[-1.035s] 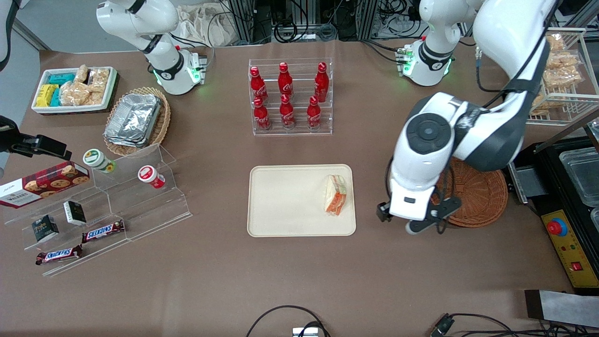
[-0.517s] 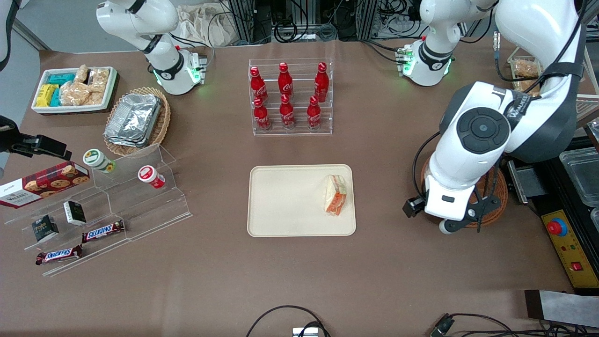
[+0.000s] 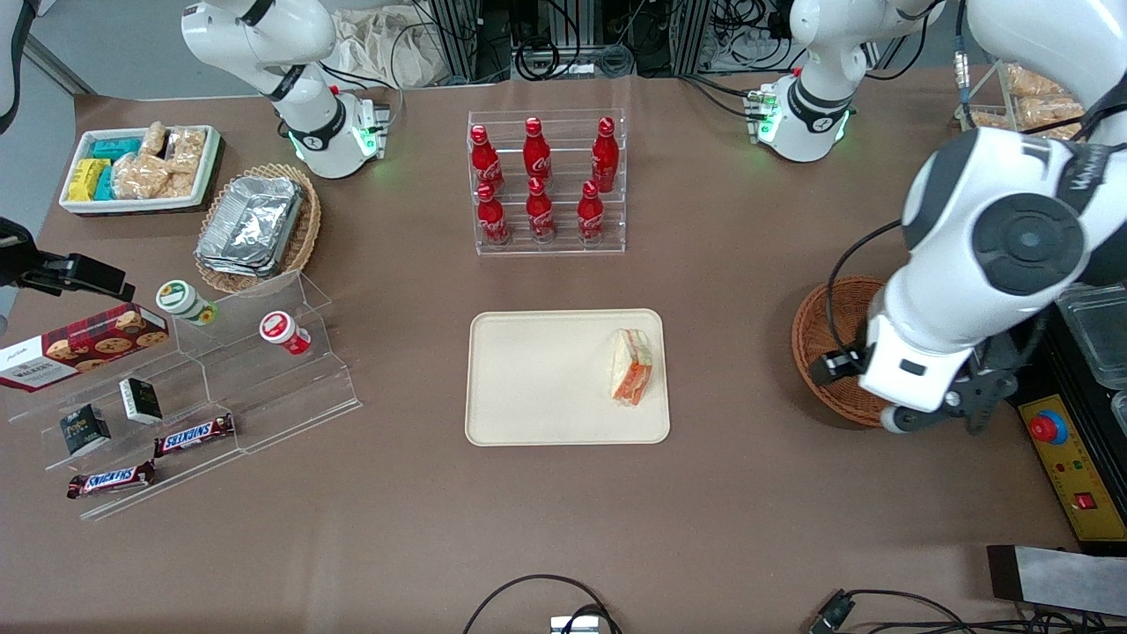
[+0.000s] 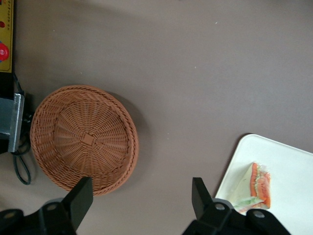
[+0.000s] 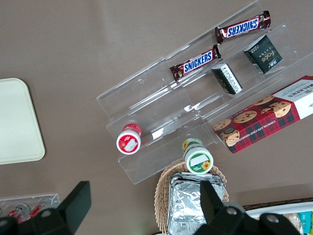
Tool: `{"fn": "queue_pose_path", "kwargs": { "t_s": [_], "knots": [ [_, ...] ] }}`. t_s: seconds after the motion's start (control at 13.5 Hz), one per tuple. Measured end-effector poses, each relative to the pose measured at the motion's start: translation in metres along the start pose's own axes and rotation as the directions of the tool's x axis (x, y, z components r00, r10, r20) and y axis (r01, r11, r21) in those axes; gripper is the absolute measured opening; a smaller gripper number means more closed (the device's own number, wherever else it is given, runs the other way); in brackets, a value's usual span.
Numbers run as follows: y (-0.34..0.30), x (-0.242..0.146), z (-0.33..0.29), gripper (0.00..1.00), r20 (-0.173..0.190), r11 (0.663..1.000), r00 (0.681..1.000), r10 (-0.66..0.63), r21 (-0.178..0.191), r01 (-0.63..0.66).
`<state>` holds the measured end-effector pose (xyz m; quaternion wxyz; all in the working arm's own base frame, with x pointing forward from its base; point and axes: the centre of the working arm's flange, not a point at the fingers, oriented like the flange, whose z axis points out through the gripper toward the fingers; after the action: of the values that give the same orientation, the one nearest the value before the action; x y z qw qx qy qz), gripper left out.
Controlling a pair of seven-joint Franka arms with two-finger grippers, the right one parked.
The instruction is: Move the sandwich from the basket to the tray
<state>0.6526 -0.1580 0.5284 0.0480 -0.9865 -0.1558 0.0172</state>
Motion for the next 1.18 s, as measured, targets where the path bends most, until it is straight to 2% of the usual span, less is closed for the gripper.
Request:
{"fn": "queue_pose_path", "kwargs": {
  "t_s": [0.37, 0.52, 0.74, 1.18],
  "knots": [
    [-0.06, 0.022, -0.015, 0.9, 0.031, 0.995, 0.995, 0.098, -0.036, -0.097],
    [-0.091, 0.018, -0.031, 0.92, 0.057, 0.985, 0.984, 0.171, -0.022, -0.17],
    [-0.134, 0.009, -0.059, 0.94, 0.067, 0.97, 0.967, 0.245, -0.01, -0.244],
    [-0.163, -0.013, -0.072, 0.94, 0.081, 0.964, 0.961, 0.266, -0.002, -0.267]
  ]
}}
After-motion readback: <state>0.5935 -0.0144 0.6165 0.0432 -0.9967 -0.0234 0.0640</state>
